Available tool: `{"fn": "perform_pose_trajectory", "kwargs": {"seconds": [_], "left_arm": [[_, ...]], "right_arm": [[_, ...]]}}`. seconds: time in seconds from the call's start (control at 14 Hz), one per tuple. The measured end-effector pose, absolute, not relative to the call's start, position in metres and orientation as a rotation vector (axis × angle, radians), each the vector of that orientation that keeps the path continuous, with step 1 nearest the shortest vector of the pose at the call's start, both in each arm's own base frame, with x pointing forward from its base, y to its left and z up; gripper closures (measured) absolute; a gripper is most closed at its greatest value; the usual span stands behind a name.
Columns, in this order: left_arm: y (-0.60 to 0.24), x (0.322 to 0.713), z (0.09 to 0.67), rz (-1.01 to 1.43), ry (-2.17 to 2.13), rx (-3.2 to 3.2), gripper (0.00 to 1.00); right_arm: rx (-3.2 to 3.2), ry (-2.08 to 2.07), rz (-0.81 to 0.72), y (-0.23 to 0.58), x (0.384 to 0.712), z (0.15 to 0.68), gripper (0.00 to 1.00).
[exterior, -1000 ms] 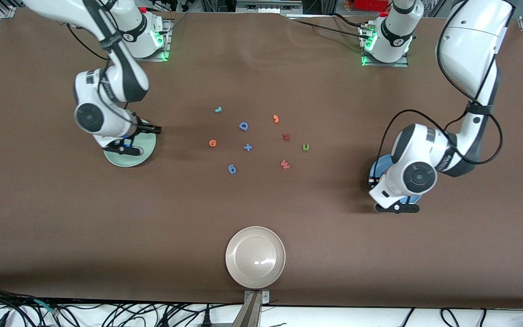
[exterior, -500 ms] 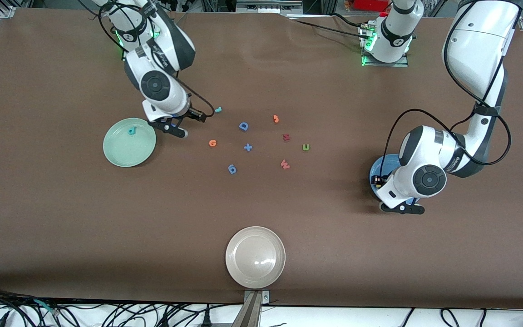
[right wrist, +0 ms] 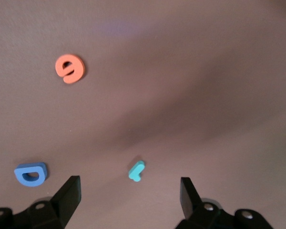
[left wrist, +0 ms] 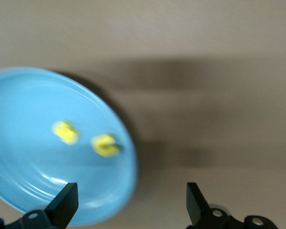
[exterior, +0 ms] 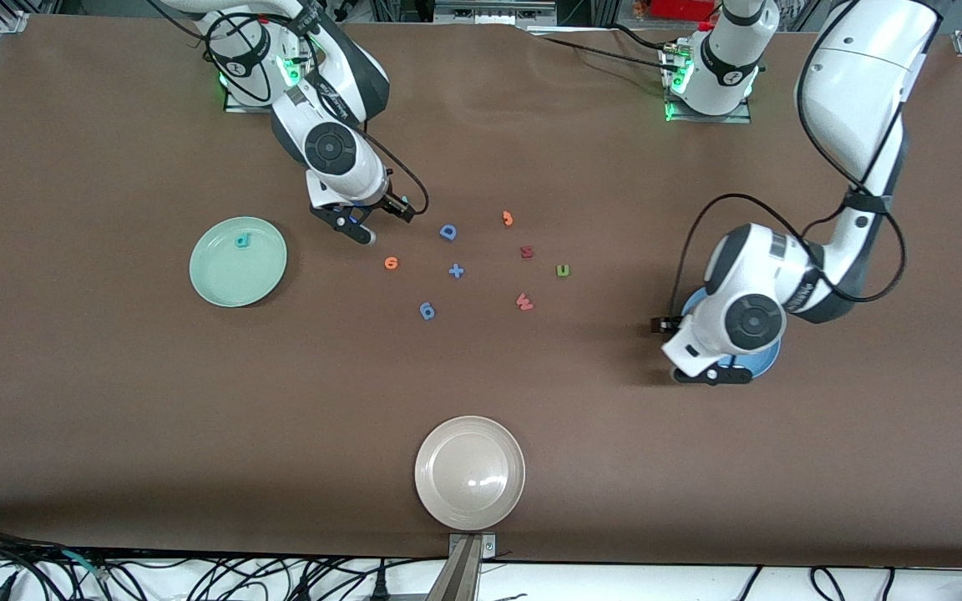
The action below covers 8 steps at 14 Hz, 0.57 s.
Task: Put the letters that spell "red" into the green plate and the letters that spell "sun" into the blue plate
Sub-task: 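Grasp the green n with the left gripper while the right gripper grasps teal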
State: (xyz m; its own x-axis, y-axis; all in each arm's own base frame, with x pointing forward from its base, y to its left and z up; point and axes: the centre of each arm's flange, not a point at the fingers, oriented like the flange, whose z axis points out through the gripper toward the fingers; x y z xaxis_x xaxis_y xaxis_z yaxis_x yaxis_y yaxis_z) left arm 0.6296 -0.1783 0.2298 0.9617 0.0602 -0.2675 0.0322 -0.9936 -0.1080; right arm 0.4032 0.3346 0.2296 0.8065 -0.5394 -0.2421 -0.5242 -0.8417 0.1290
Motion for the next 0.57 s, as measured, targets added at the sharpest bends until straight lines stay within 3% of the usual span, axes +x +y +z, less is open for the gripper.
{"fn": "perform_pose_trajectory", "kwargs": {"seconds": [0.57], "left_arm": [[-0.316,0.554,0.211,0.409,-0.121,-3.098,0.00]], "right_arm": [[2.841,-1.000,-0.509,0.339,0.392,0.194,0.11]]}}
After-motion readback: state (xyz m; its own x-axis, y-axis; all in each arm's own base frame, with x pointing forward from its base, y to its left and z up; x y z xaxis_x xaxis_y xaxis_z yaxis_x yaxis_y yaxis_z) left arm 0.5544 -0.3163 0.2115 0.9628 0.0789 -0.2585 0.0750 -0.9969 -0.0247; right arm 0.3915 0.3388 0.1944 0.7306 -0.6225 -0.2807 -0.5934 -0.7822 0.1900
